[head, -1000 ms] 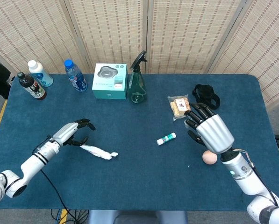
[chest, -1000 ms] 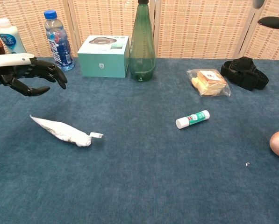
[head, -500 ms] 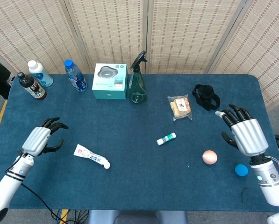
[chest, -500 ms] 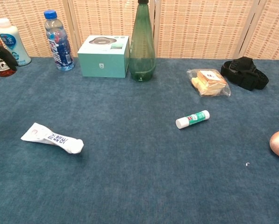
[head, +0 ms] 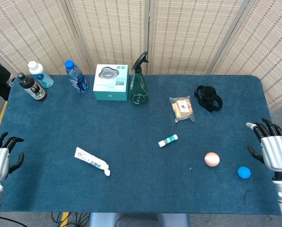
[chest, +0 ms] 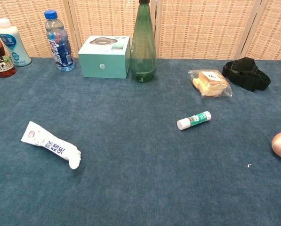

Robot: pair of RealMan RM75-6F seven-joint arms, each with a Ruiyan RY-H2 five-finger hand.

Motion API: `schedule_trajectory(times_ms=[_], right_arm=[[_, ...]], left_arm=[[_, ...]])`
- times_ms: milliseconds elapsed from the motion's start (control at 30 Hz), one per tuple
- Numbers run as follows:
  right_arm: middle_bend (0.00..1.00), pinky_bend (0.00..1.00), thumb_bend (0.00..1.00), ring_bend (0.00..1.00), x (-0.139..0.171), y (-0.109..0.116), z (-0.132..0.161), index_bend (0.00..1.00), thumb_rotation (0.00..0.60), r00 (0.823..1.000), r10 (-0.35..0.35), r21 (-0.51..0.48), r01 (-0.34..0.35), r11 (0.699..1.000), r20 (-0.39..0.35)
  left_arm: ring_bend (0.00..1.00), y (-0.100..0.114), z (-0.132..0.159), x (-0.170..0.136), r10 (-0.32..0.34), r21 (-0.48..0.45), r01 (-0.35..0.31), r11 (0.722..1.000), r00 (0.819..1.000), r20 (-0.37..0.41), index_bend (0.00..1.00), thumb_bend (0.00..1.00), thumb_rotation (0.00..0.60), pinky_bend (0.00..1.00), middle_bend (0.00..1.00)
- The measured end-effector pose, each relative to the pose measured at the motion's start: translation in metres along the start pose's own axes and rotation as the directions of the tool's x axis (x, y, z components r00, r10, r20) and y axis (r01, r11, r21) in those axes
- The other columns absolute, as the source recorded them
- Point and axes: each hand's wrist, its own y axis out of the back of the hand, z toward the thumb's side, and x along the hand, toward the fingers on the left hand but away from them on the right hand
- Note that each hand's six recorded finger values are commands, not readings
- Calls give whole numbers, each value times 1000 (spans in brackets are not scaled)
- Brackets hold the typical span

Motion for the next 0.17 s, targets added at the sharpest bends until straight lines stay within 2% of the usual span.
schedule_trajectory(times_ms=[167], right_arm=[[324,257,188,152,9,-4,-6,286,600,999,19,-10,-19,1000,27]], left_arm=[[105,0,1,-3,-2,3,2,1000,1000,2,312,370,600,80,294]])
